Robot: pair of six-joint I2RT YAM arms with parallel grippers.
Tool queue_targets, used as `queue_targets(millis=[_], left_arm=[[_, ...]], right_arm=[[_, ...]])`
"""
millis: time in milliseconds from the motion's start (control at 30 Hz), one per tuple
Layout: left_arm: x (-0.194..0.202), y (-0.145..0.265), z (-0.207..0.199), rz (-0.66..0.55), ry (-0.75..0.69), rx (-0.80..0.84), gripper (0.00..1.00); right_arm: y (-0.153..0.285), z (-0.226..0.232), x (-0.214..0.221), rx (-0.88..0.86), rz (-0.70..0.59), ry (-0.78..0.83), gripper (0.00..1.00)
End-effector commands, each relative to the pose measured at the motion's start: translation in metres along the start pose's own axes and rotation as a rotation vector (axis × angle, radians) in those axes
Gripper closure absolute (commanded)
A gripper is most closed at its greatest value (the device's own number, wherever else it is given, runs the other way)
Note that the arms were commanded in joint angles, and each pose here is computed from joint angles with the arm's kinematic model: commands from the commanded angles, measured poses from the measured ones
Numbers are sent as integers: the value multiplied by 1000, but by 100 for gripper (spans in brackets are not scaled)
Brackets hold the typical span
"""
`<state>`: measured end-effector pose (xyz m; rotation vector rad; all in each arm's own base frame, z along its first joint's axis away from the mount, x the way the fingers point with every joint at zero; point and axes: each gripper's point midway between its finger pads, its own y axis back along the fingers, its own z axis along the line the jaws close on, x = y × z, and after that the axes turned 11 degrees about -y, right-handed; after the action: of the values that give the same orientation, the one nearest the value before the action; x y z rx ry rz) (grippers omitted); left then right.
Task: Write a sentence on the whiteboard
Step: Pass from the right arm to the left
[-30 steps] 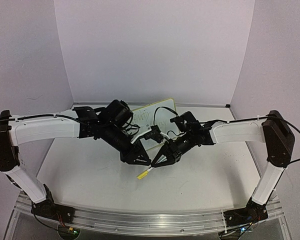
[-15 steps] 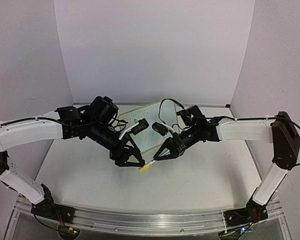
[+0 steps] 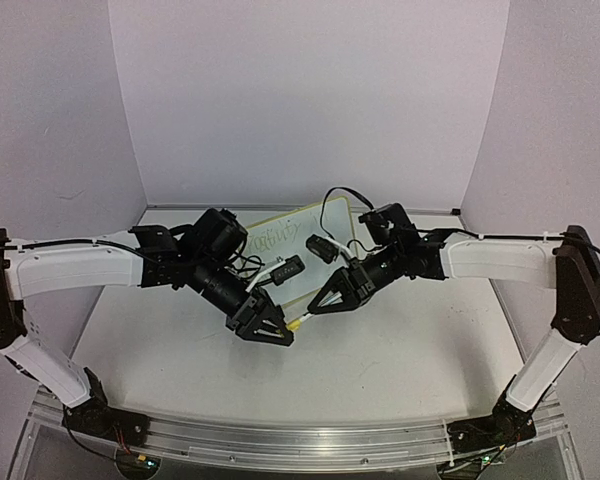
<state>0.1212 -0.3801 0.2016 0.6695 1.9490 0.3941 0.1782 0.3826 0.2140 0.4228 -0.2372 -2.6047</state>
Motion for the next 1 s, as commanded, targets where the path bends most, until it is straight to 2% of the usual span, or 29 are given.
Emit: queue_targets(millis=[0,167,400,467,967], left_arm=[[-12,-2,-5,-38,-18,51,54],[-12,-2,-7,-38,-17,63,67],[-12,-4,-10,-39,-14,99,95],[-13,-5,-11,-44,-14,108,100],[-41,2,-24,-135,-87,163,100]], right_arm=[[7,26,-5,-27,-21,87,100],[7,28,-2,-40,-8,84,100],[5,29,3,-52,6,85,100],[3,30,4,-54,13,93,100],[-25,42,20,-84,93,157,100]])
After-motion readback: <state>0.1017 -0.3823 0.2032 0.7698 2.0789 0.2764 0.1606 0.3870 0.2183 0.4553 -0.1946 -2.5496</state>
